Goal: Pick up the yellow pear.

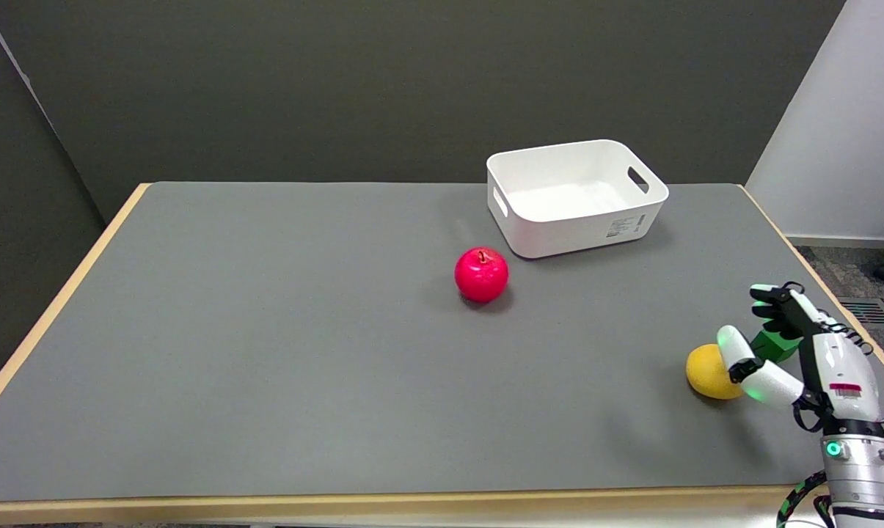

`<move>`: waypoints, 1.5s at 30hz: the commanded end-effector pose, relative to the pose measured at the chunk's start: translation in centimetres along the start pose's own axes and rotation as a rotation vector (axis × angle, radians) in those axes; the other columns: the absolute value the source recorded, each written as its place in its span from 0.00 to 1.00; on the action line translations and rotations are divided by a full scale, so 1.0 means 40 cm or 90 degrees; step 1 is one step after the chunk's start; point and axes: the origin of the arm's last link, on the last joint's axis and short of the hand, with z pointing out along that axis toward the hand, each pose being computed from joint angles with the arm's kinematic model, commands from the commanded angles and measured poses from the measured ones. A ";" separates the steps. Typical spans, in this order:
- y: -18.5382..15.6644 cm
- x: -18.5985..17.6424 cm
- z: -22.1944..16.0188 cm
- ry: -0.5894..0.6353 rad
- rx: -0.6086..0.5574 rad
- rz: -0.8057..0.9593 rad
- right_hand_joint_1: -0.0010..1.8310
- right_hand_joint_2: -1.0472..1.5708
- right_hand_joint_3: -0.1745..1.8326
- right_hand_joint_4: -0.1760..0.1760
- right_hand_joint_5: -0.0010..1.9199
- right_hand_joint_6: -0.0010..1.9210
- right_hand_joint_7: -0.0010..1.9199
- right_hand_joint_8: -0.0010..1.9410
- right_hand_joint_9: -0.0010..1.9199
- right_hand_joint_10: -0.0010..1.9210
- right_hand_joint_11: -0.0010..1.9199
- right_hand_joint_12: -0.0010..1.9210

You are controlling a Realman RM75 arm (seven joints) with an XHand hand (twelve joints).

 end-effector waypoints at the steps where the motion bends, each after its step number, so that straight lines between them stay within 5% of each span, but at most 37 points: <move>1: 0.002 -0.045 -0.021 -0.057 -0.006 0.022 0.20 0.63 0.52 0.54 0.19 0.35 0.28 0.35 0.25 0.59 0.17 0.83; 38: 0.003 -0.107 -0.003 -0.119 -0.013 0.043 0.19 0.63 0.54 0.53 0.18 0.34 0.28 0.34 0.25 0.57 0.16 0.81; 45: 0.000 -0.115 0.005 -0.126 -0.006 0.041 0.36 0.65 0.52 0.50 0.20 0.38 0.28 0.34 0.25 0.61 0.20 0.84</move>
